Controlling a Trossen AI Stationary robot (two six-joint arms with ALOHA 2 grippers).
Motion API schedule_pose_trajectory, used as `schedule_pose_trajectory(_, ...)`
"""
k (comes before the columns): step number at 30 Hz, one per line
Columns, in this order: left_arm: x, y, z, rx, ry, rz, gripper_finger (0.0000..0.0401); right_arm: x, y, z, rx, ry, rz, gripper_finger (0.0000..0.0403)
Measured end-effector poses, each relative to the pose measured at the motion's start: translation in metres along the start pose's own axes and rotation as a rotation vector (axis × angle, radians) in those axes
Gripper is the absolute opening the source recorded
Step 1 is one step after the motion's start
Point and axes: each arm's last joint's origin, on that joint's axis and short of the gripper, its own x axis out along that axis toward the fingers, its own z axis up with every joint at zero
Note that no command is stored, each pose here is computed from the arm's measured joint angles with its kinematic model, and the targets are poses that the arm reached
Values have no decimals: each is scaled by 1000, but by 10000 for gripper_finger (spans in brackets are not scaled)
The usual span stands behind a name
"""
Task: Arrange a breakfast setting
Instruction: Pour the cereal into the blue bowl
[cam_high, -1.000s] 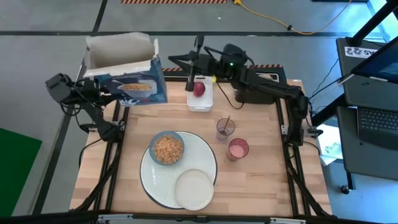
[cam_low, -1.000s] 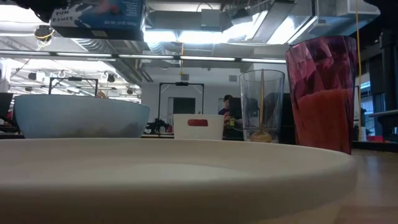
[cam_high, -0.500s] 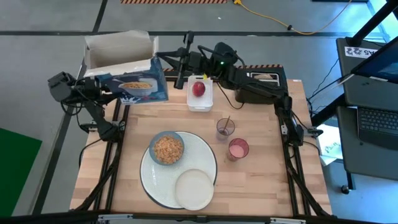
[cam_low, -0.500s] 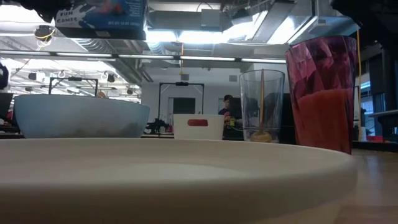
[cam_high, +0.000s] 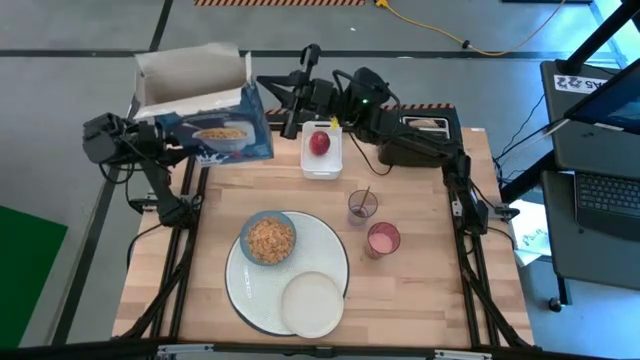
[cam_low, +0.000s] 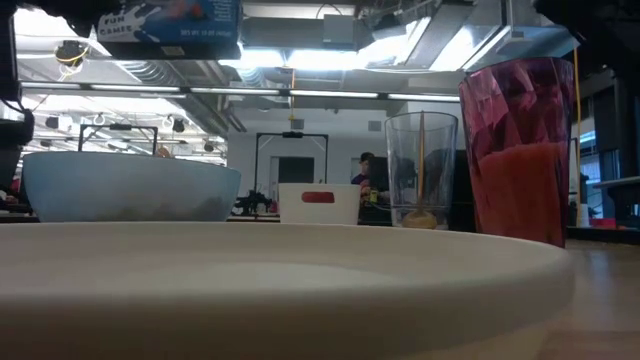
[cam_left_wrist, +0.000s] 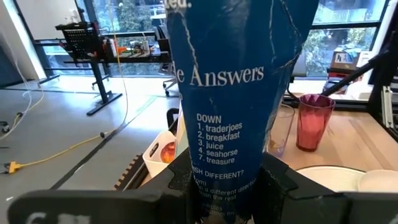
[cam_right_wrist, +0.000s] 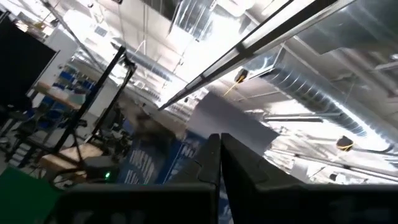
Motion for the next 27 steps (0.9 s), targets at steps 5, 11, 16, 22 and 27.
schedule_pose_trajectory(5,2,3,1,-28,-32,65,94,0,2,-4,19,19,28,14)
schedule_pose_trajectory(11,2,9,-19,-7,42,71,94,-2,4,-12,75,69,137,14)
schedule_pose_trajectory(16,3,13,-39,-43,25,120,94,-4,8,-16,112,141,218,14)
schedule_pose_trajectory(22,5,14,-61,-110,-51,217,94,-11,3,-17,127,267,202,14)
schedule_pose_trajectory(27,7,8,-67,-136,-76,257,93,-21,-3,-18,63,461,146,14)
